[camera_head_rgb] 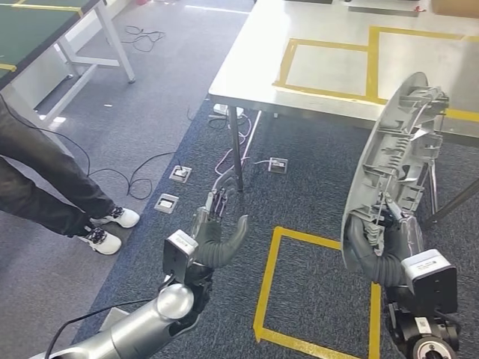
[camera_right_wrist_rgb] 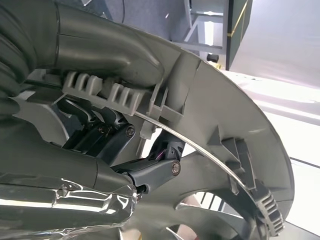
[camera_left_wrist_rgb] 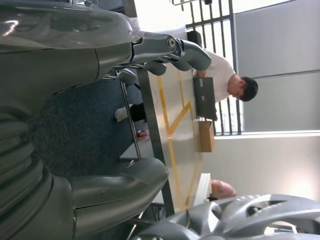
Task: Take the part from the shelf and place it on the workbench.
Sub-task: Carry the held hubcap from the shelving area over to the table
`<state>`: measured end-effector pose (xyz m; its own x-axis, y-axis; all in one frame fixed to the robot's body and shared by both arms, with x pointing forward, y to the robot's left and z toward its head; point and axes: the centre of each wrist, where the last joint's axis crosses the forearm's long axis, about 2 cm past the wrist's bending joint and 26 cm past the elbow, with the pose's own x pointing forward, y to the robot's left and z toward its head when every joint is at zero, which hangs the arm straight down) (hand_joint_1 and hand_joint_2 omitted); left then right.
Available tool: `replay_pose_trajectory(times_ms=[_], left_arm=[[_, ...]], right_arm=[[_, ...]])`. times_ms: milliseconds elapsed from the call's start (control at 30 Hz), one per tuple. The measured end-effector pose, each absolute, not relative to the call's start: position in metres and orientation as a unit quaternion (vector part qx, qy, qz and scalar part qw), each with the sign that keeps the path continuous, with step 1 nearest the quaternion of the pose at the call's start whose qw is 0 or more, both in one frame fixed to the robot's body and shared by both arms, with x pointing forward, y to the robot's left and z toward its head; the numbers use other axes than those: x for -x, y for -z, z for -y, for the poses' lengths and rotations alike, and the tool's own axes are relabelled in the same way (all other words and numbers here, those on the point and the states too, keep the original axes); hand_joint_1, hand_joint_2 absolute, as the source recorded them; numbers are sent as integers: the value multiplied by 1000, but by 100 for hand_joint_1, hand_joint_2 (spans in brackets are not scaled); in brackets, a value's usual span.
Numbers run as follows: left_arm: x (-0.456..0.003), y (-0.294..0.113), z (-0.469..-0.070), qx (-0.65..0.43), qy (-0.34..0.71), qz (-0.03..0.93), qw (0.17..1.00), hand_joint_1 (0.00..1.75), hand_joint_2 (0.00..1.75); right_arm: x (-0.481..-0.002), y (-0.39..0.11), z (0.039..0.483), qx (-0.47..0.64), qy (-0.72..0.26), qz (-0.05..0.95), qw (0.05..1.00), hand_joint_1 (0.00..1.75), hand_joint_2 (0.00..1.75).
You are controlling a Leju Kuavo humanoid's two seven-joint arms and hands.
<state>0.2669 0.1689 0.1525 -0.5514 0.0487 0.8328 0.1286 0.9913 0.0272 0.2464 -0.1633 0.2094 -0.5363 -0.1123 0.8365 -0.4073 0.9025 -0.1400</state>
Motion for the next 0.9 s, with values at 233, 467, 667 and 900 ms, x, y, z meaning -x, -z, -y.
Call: replay_pose_trajectory(times_ms=[233, 467, 667, 900], left_arm=[[-266, -151, -170, 47, 42, 879, 473, 0, 175], [-267, -152, -169, 48, 41, 880, 471, 0, 175], [-266, -152, -169, 53, 45, 880, 470, 0, 175], [-266, -152, -169, 54, 48, 881, 468, 0, 175]], right_arm=[[-249, -210, 166, -145, -156, 866, 453, 175, 175], [-256, -213, 177, -114, -138, 872, 455, 175, 175], [-267, -219, 196, -69, -125, 875, 463, 175, 175], [-285, -234, 215, -36, -110, 886, 450, 175, 175]])
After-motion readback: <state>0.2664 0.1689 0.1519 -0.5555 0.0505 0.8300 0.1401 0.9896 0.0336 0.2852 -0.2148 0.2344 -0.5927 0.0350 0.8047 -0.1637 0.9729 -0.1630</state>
